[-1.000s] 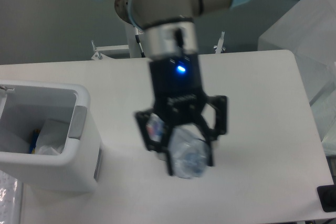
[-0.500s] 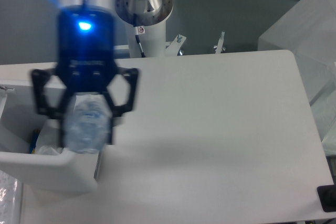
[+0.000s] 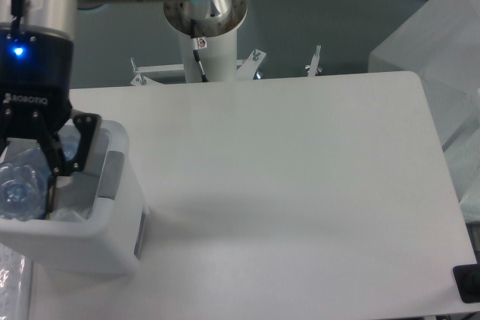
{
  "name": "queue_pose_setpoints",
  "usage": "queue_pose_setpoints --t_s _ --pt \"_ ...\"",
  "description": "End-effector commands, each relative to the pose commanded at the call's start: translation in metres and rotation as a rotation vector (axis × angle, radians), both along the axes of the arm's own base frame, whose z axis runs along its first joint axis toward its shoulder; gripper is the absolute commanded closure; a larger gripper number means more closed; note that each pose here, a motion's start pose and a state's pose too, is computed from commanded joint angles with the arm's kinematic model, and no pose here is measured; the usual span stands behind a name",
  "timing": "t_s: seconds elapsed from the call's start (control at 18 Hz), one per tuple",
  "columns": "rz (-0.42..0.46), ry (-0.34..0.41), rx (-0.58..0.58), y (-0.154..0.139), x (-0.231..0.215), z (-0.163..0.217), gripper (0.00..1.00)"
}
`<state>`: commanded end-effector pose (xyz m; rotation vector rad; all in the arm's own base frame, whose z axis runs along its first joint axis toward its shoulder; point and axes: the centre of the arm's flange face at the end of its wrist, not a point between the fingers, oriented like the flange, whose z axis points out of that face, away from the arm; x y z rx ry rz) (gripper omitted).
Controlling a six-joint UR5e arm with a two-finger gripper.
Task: Place the trash in the trash can
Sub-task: 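Lower the bottle into the bin and open the gripper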
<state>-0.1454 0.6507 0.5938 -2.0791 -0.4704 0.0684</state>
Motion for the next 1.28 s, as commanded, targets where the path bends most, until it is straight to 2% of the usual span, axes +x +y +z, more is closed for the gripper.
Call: queue_pose_setpoints --t_s 0.22,0.67,1.17,1.28 --pt "-0.012 -0.006 -0.013 -0.002 0.01 -0.006 0.31" --pt "-0.016 -0.013 -0.031 -0.013 0.017 -0.013 0.32" --pt "-0.022 -0.033 -0.095 -0.037 0.028 -0.042 0.33" --pt "-0.024 -0.047 -0.123 -0.038 0.028 -0.059 0.32"
